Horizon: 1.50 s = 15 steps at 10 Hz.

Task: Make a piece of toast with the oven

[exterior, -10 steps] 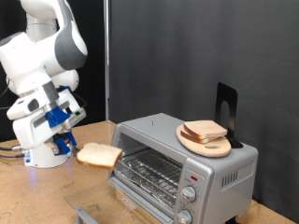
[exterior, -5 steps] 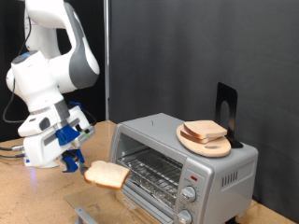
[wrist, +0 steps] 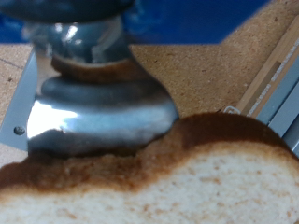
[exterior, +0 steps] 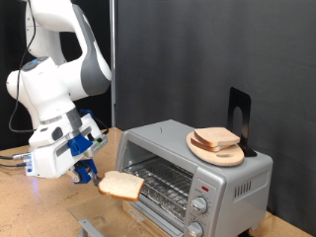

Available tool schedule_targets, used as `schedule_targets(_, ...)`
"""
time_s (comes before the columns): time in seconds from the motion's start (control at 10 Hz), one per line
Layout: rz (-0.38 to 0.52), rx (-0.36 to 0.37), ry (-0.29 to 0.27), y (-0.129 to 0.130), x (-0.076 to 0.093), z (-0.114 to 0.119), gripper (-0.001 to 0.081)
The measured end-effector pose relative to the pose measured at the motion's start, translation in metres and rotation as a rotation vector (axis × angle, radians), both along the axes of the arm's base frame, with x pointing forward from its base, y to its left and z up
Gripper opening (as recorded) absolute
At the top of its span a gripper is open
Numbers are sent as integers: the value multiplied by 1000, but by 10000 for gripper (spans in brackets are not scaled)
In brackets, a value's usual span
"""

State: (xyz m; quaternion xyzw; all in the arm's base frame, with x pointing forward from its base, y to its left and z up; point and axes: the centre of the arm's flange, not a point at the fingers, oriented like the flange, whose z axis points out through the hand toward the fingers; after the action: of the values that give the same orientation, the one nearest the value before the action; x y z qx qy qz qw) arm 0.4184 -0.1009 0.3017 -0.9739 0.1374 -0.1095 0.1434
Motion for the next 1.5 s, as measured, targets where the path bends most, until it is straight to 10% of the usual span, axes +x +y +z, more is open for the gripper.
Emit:
schedule_targets(0.8, 67, -72, 45, 70, 16, -1, 393)
schedule_targets(1.5, 418, -155, 180, 108, -12, 12, 393)
